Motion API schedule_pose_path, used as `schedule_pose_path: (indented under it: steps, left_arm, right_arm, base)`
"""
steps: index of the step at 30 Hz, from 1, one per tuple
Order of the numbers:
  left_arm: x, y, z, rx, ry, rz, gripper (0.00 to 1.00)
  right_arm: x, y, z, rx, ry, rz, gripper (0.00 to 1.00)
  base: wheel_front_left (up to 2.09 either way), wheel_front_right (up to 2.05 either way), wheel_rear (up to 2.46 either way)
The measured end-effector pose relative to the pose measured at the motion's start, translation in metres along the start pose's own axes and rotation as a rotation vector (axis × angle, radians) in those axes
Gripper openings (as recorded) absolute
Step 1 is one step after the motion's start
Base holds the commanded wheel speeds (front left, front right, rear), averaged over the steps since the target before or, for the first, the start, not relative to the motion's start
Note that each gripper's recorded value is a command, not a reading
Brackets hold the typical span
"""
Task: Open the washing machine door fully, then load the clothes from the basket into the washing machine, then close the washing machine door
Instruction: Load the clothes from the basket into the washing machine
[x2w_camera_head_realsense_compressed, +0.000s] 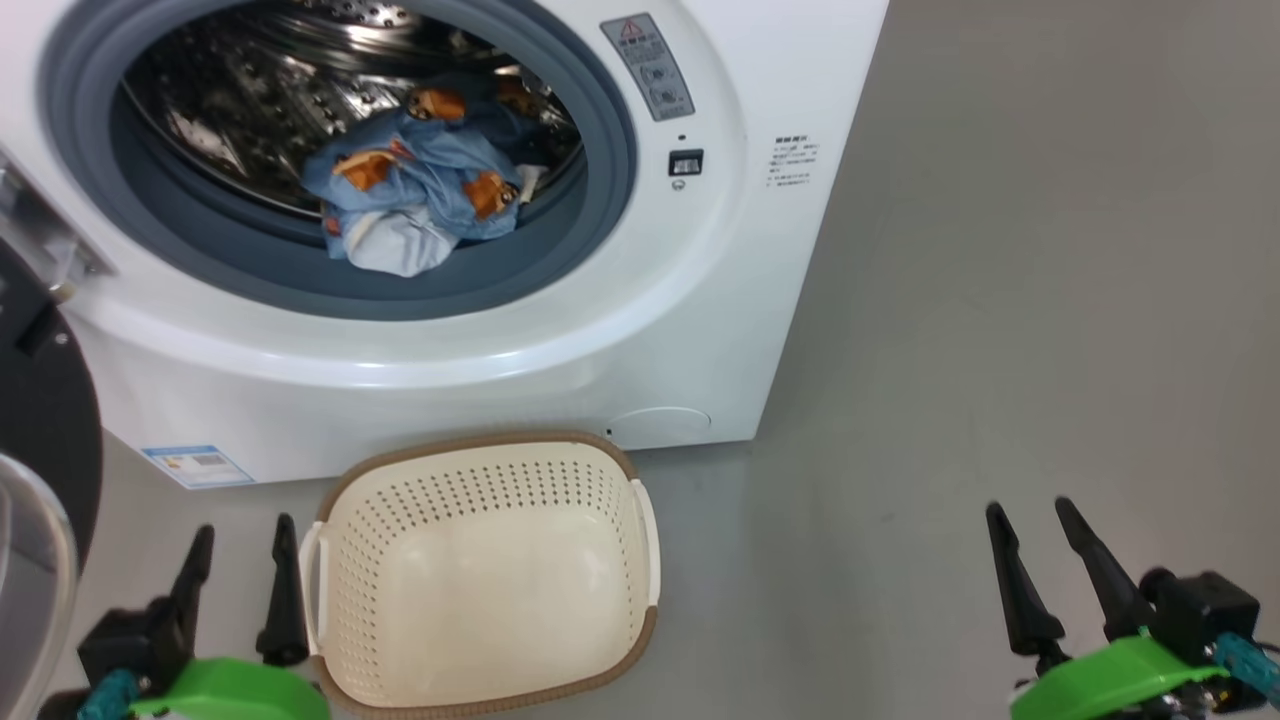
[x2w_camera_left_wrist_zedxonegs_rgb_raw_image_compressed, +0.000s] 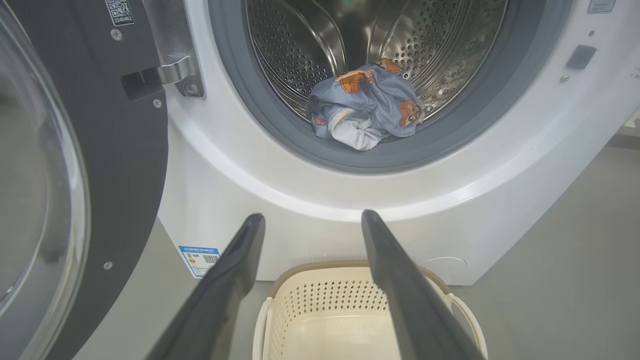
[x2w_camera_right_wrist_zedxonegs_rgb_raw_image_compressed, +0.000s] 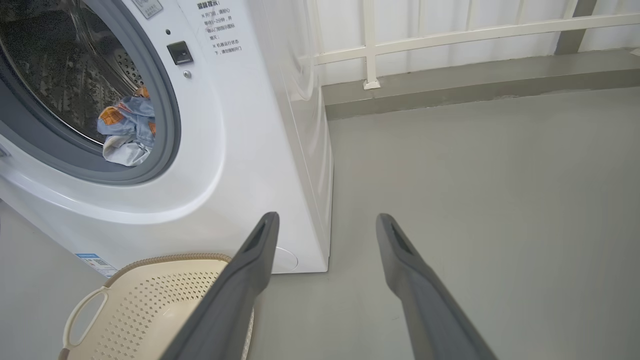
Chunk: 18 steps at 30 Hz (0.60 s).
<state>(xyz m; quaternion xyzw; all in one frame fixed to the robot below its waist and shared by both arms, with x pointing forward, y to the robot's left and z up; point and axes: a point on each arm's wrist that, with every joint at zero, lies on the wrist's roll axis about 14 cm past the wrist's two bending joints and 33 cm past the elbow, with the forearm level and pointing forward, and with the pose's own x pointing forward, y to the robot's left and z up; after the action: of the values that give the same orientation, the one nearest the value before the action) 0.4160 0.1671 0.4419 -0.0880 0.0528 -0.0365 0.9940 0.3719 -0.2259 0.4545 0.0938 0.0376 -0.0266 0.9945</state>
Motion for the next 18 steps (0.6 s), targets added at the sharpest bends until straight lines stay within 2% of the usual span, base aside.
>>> schedule_pose_path:
  steps: [10, 18]
  left_arm:
    - [-0.035, 0.010, 0.001, -0.010, -0.004, 0.039, 1.00]
    - [-0.041, 0.011, 0.006, -0.012, -0.021, 0.044, 1.00]
  right_arm:
    - [-0.023, -0.003, -0.007, -0.005, 0.023, -0.002, 1.00]
    - [-0.026, -0.003, 0.000, -0.004, 0.002, 0.000, 1.00]
  base:
    - [0.00, 0.00, 0.00]
    - [0.00, 0.00, 0.00]
